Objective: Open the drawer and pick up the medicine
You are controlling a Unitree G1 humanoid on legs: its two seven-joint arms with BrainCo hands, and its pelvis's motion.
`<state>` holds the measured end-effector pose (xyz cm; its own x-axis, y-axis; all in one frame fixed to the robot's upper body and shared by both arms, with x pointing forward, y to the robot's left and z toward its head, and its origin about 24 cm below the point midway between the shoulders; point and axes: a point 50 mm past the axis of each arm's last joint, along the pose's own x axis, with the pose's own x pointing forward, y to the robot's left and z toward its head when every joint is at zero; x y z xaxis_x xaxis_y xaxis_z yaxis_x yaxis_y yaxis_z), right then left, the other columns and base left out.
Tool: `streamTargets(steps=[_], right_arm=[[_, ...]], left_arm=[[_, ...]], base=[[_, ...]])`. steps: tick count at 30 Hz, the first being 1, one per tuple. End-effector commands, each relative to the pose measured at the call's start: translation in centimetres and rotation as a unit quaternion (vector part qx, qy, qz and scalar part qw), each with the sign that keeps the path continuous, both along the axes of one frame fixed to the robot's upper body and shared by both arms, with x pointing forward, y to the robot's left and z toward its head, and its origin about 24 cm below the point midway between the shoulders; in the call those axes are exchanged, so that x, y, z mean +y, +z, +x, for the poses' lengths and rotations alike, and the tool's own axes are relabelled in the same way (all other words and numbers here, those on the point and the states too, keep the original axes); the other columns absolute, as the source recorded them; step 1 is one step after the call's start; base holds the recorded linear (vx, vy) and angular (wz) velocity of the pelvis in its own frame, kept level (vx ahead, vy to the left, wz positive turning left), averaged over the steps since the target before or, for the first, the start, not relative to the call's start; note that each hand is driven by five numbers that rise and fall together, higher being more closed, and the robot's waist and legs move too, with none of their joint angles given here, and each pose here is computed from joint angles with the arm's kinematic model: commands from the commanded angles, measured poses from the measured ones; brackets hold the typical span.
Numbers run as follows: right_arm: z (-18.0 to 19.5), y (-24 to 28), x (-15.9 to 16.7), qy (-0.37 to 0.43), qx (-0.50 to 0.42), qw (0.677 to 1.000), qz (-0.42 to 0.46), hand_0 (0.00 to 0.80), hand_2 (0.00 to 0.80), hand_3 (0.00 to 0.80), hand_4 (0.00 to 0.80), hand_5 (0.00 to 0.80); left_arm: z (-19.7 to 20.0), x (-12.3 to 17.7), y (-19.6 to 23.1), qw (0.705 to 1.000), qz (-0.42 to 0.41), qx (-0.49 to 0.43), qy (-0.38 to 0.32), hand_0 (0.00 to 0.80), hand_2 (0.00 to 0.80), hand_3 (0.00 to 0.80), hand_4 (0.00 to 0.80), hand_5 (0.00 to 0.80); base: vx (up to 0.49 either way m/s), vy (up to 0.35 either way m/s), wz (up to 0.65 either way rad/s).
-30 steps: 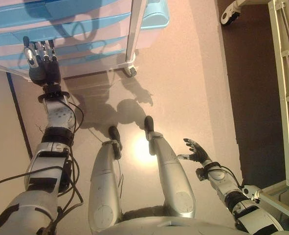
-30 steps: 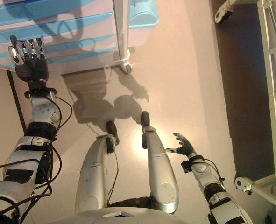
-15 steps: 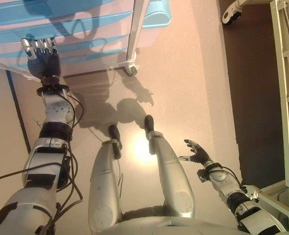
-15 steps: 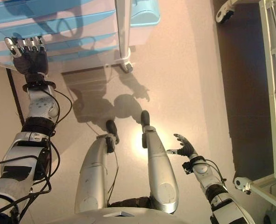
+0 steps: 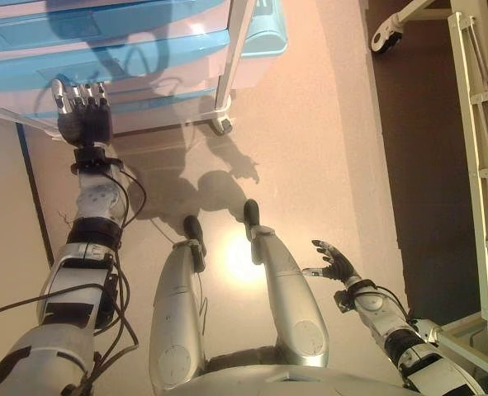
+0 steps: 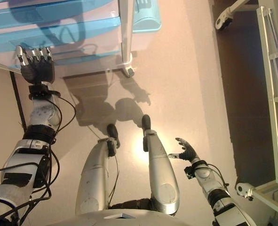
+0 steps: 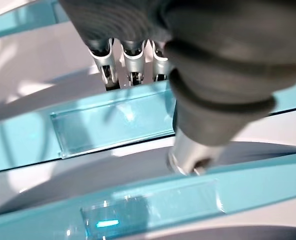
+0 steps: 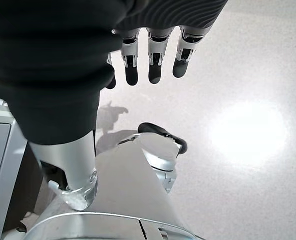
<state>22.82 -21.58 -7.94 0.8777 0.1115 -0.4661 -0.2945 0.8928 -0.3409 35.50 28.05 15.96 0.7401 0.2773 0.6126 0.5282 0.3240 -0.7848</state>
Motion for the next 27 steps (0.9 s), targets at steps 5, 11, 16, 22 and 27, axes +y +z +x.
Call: streamTargets(steps=[5, 11, 16, 22, 27], right_arm=[[-2.2, -1.1, -0.2, 0.015, 0.024, 1.0, -0.002, 0.0, 0.0, 0.0, 0.0, 0.0], [-2.7, -1.4, -0.3, -0.001, 0.03, 1.0, -0.007, 0.0, 0.0, 0.0, 0.0, 0.0], [-3.8, -1.8, -1.3, -0.019, 0.037, 0.999, -0.017, 0.0, 0.0, 0.0, 0.0, 0.0], [-4.7, -2.1, -3.3, -0.038, 0.05, 0.998, -0.018, 0.0, 0.0, 0.0, 0.0, 0.0], [-5.6, -2.5, -4.6, -0.069, 0.068, 0.995, -0.024, 0.0, 0.0, 0.0, 0.0, 0.0]], left_arm=[[-2.6, -1.3, 9.0, 0.93, 0.095, -0.353, -0.044, 0.8, 0.8, 0.8, 0.8, 0.8], [-4.9, 0.4, -1.1, 0.968, 0.029, -0.25, -0.003, 0.8, 0.8, 0.8, 0.8, 0.8], [-10.7, -0.1, -13.6, 0.994, -0.065, -0.087, 0.031, 0.8, 0.8, 0.8, 0.8, 0.8], [-19.6, 0.9, -23.2, 0.972, -0.131, 0.175, 0.085, 0.8, 0.8, 0.8, 0.8, 0.8], [-23.1, -0.6, -26.9, 0.921, -0.093, 0.377, 0.02, 0.8, 0.8, 0.8, 0.8, 0.8]], base=[[-0.034, -0.049, 0.05], [-0.034, -0.057, 0.1], [-0.003, -0.074, 0.27], [0.085, -0.133, 0.48], [0.057, -0.076, 0.43]])
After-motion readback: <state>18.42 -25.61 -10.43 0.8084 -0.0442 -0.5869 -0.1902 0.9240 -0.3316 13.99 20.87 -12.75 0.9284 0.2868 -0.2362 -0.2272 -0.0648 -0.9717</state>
